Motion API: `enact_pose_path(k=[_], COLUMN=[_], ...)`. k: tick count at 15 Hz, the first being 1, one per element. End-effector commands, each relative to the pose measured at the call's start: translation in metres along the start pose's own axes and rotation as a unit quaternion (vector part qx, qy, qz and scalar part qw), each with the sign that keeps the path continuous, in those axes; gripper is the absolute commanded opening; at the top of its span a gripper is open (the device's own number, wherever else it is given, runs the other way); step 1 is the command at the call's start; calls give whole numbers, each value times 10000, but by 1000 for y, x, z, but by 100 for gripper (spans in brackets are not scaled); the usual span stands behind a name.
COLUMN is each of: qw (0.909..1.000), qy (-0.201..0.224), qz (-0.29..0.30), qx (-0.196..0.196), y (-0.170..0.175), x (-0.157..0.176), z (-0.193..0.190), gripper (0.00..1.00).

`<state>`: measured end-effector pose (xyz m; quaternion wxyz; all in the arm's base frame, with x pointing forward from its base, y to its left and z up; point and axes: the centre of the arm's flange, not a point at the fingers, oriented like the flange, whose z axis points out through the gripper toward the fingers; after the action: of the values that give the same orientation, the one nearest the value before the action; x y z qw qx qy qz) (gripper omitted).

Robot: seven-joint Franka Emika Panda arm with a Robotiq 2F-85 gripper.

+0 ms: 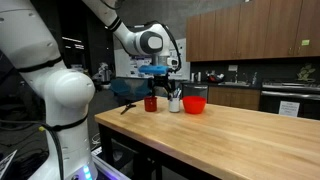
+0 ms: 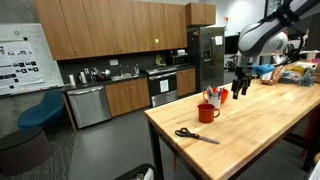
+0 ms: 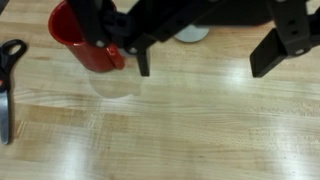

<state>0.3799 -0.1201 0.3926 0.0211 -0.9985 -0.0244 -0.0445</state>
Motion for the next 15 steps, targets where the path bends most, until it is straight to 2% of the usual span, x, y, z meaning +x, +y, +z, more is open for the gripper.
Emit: enact_pose_path(k=[1, 8, 15], qw=[10000, 9999, 9982], qy=[0, 25, 443], qz=[0, 136, 231], qx=[0, -57, -317], y=[0, 6, 28], x=[0, 9, 44], z=[0, 6, 15], gripper=[100, 100, 100])
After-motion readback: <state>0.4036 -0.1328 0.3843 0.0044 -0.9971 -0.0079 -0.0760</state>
